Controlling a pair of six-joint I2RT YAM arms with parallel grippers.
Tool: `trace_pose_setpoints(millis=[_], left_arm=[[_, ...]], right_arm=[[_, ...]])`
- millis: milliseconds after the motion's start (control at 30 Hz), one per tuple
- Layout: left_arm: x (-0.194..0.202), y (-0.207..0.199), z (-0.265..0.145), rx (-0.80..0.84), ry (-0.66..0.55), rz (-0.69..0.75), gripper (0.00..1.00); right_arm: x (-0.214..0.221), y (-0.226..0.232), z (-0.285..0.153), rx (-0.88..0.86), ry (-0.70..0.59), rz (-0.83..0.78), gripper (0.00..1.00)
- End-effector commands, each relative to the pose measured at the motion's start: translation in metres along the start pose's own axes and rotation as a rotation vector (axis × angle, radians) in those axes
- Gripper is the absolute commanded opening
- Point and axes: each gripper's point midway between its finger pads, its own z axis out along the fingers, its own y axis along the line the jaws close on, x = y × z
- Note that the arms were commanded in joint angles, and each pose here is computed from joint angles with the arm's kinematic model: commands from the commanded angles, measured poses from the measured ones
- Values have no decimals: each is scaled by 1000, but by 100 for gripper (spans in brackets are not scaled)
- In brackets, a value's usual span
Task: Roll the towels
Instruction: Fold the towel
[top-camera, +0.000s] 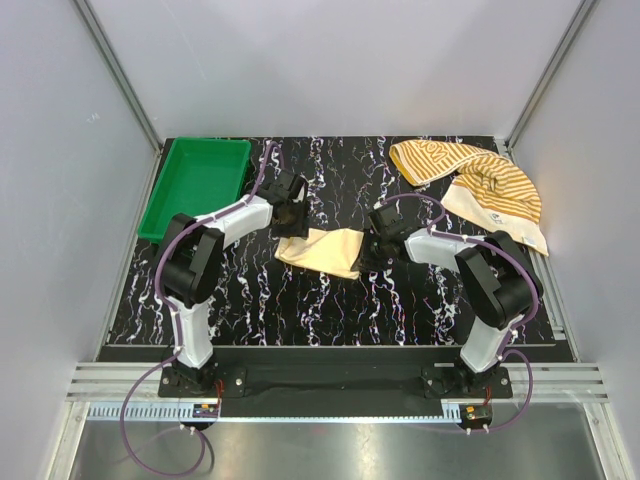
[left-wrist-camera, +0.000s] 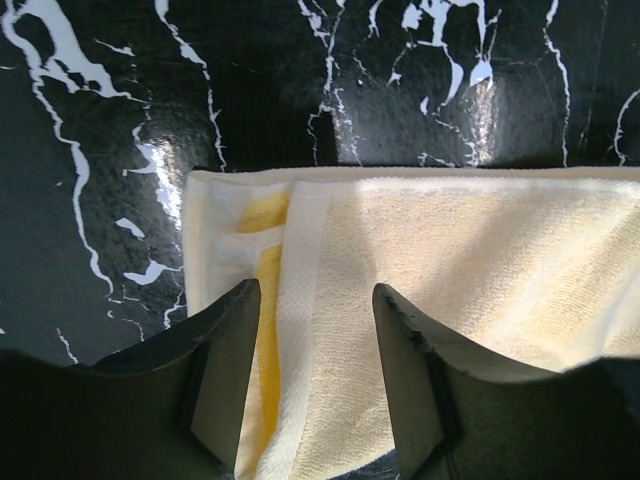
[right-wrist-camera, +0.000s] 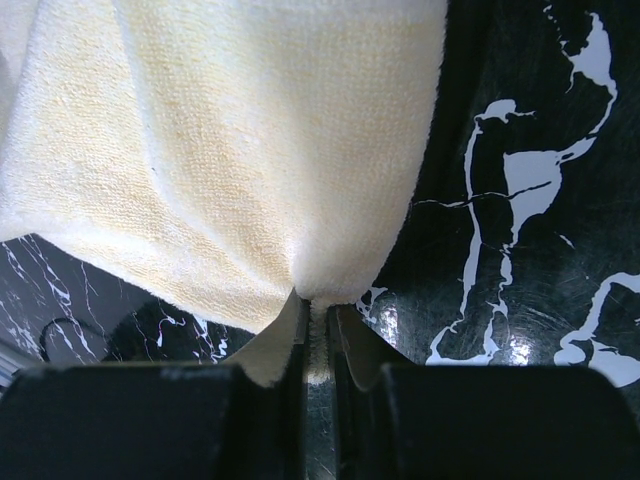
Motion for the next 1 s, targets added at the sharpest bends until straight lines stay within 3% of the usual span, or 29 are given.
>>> trace_pose_setpoints(millis=[0, 167, 367, 600, 633, 733, 867, 967], left_arm=[[-26, 5, -12, -43, -96, -5, 54], [-15, 5, -7, -36, -58, 1, 54], [4, 5, -6, -32, -9, -31, 42], [23, 5, -13, -17, 35, -54, 40], [25, 5, -14, -17, 35, -56, 30], [28, 6, -16, -16, 38, -59, 15], [30, 7, -19, -17, 36, -63, 0], [31, 7, -22, -15, 34, -62, 0]], right_arm=[[32, -34, 2, 108, 105, -16, 8], [31, -33, 3, 109, 110, -27, 8], [31, -34, 4, 112, 115, -31, 8], [32, -34, 5, 116, 121, -36, 8], [31, -34, 5, 115, 119, -35, 8], [32, -36, 6, 121, 124, -36, 8], [32, -36, 6, 120, 125, -39, 8], [32, -35, 6, 119, 124, -39, 8]])
